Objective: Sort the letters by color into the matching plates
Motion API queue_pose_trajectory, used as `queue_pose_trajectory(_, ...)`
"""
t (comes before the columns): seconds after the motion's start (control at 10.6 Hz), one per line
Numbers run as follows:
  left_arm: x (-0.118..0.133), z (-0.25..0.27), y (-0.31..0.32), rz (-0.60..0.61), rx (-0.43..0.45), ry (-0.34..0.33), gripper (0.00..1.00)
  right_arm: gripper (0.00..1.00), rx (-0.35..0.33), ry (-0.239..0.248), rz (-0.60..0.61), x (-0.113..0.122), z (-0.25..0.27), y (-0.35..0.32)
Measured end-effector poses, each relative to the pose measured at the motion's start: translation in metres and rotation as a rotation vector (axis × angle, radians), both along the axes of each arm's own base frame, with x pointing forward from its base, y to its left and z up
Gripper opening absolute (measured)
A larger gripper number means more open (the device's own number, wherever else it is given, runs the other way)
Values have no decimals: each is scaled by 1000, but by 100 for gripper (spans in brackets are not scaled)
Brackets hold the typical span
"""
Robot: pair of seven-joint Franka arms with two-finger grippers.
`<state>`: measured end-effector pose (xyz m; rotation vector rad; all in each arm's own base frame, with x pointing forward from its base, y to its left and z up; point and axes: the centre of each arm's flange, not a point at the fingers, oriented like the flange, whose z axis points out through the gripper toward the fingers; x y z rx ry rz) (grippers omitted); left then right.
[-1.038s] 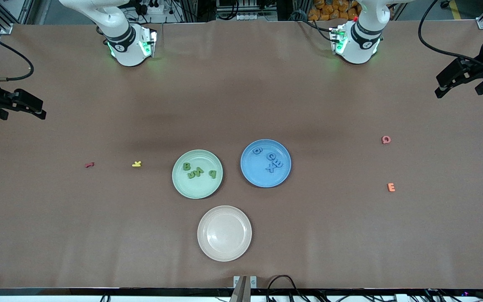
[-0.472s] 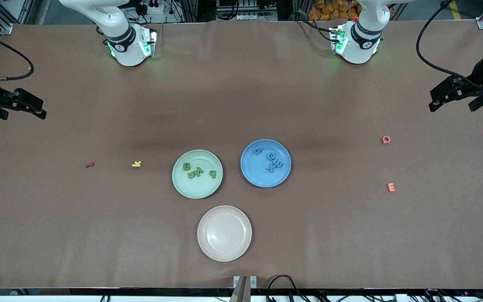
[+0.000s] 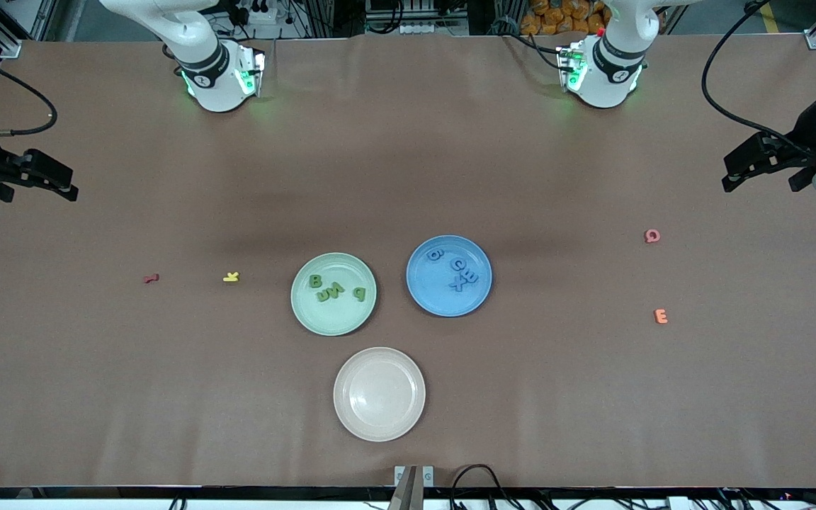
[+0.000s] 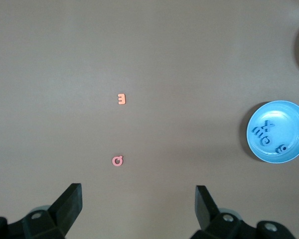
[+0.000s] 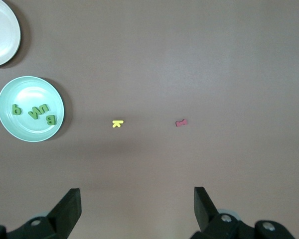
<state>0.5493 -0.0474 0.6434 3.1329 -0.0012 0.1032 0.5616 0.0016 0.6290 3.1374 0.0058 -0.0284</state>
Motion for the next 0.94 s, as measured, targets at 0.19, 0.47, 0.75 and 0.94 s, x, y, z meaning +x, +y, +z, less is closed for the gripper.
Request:
queue_pose_trajectory(0.19, 0, 1, 0, 0, 0, -1, 100, 100, 0, 0, 0, 0, 0, 0)
queue_pose_trajectory(0.47, 0, 2, 0, 0, 0, -4, 100, 100, 0, 0, 0, 0, 0, 0)
queue_pose_trajectory(0.75, 0, 3, 0, 0, -1, -7, 100, 100, 0, 0, 0, 0, 0, 0)
queue_pose_trajectory(0.94, 0, 4, 0, -1, -1, -8, 100, 100, 0, 0, 0, 0, 0, 0)
